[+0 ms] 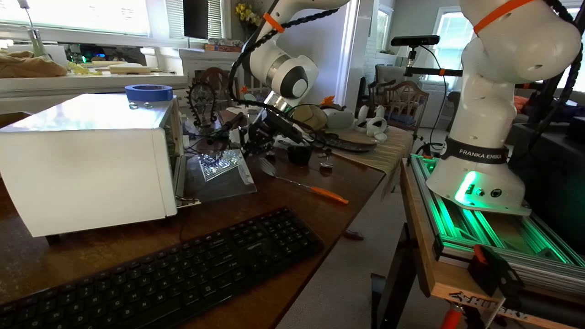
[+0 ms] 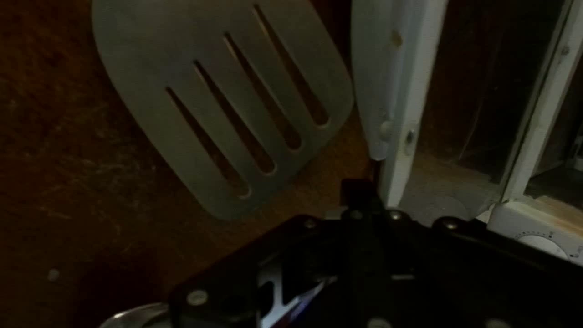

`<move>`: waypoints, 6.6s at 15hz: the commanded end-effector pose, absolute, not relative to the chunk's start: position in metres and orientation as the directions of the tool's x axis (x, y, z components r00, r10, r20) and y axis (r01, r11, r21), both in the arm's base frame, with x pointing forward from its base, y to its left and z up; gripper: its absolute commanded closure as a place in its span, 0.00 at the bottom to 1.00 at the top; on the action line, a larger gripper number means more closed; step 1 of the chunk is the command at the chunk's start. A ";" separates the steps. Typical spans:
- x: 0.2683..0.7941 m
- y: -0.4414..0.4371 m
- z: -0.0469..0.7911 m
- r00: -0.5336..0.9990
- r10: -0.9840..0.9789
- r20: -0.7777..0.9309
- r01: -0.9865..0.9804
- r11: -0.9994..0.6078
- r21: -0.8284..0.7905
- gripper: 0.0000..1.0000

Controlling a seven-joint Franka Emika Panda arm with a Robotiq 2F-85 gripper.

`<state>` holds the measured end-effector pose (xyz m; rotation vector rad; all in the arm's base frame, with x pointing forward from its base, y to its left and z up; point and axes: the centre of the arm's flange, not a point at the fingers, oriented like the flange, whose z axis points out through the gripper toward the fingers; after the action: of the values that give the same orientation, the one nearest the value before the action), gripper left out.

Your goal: Close the oven door.

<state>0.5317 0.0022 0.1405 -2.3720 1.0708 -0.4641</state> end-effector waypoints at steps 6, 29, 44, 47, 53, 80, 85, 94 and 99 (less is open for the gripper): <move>0.533 0.014 0.196 0.644 -0.740 0.194 -0.490 -0.593 -0.639 1.00; 0.548 0.044 0.269 0.662 -0.676 0.323 -0.334 -0.652 -0.680 1.00; 0.570 0.055 0.263 0.666 -0.665 0.338 -0.281 -0.643 -0.712 1.00; 0.572 0.057 0.261 0.668 -0.662 0.339 -0.278 -0.644 -0.712 1.00; 0.570 0.060 0.291 0.652 -0.643 0.402 -0.223 -0.669 -0.709 1.00; 0.500 0.014 0.291 0.597 -0.730 0.332 -0.486 -0.658 -0.575 1.00; 0.525 0.017 0.279 0.616 -0.722 0.316 -0.467 -0.658 -0.591 1.00; 0.553 0.027 0.256 0.646 -0.703 0.298 -0.433 -0.659 -0.615 1.00; 0.568 0.034 0.252 0.657 -0.687 0.311 -0.391 -0.663 -0.638 1.00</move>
<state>0.5576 0.0302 0.2669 -2.3727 0.8636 -0.7313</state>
